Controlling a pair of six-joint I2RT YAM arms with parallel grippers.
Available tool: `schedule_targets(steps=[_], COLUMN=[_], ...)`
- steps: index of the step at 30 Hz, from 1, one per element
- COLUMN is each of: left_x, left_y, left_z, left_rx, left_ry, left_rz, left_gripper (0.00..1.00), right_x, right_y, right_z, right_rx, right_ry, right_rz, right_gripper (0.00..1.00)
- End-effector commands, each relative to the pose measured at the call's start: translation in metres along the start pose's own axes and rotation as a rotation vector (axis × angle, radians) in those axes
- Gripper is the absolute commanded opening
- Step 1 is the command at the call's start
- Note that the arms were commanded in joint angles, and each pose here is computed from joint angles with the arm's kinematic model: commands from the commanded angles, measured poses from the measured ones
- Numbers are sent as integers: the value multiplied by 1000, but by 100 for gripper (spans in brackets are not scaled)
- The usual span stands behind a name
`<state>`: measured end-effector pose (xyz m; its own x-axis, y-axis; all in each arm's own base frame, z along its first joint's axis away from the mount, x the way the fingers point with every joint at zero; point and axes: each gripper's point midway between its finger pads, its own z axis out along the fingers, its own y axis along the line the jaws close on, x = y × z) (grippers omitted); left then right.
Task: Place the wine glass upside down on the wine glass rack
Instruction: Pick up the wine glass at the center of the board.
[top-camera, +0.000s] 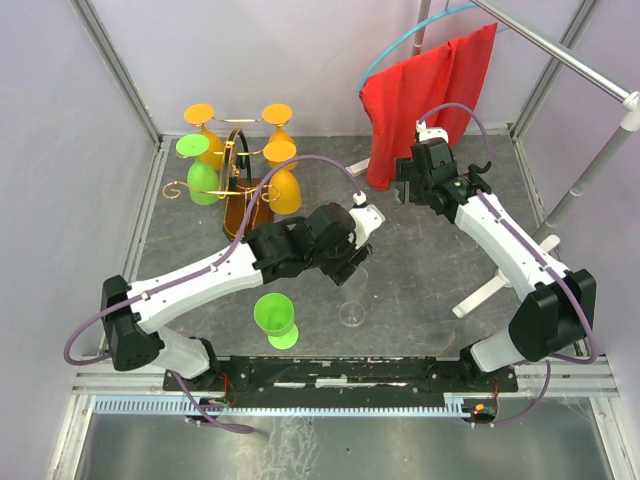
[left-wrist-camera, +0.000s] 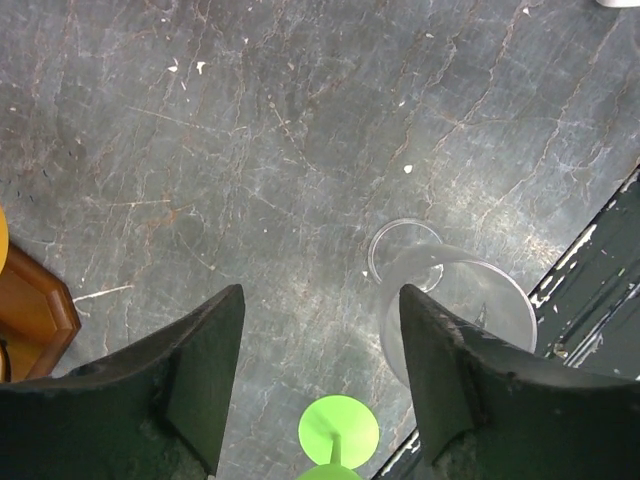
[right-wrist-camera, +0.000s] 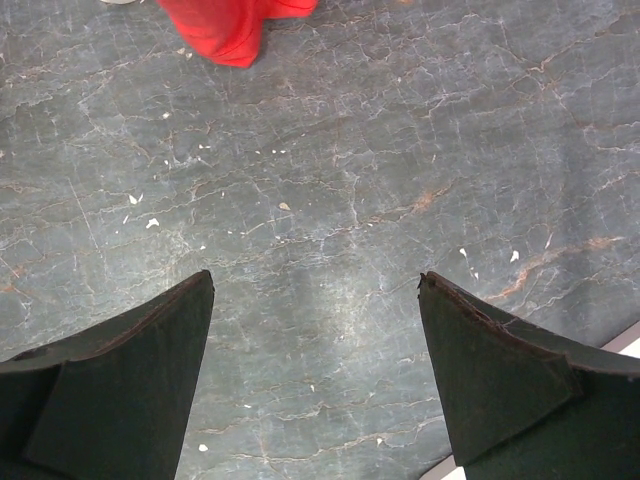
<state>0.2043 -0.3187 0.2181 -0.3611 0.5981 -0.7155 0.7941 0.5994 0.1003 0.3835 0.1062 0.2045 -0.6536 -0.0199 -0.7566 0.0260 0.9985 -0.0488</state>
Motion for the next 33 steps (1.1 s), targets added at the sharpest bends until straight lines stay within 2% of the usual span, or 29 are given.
schedule_targets(steps=[1,3,7,14,17,18,22,27,29,33], left_x=[-16,-14,-11,-13,-17,-21,-41,-88,-110,-148], left_y=[-5,-8,-14,-22,-23,-22,-12,12,25,53], left_z=[-3,-1,3,8,9,9,9,-3,-11,-34], left_rx=[18,32,57,94,97,89,35,-77,-142,-275], left_ry=[-37,-25,-9,-1,-7,-15,-89,-236,-293,-415], left_rz=[-23,-24,-34,-37,-32,-35,-50,-6,21,42], left_gripper=[64,58,54,33,18,13,5,3,3,3], right_x=[-21,-21,-22,-24,-25,-26,-30,-44,-50,-64], right_y=[-8,-9,-11,-12,-13,-13,-14,-20,-27,-38], right_z=[-10,-9,-8,-8,-9,-9,-14,-31,-39,-58], right_rx=[22,26,32,30,26,24,18,-1,1,-56], right_ry=[-65,-62,-63,-69,-68,-67,-66,-94,-114,-159], right_rz=[10,5,2,5,7,9,27,100,179,361], right_gripper=[91,91,91,91,91,91,91,96,100,100])
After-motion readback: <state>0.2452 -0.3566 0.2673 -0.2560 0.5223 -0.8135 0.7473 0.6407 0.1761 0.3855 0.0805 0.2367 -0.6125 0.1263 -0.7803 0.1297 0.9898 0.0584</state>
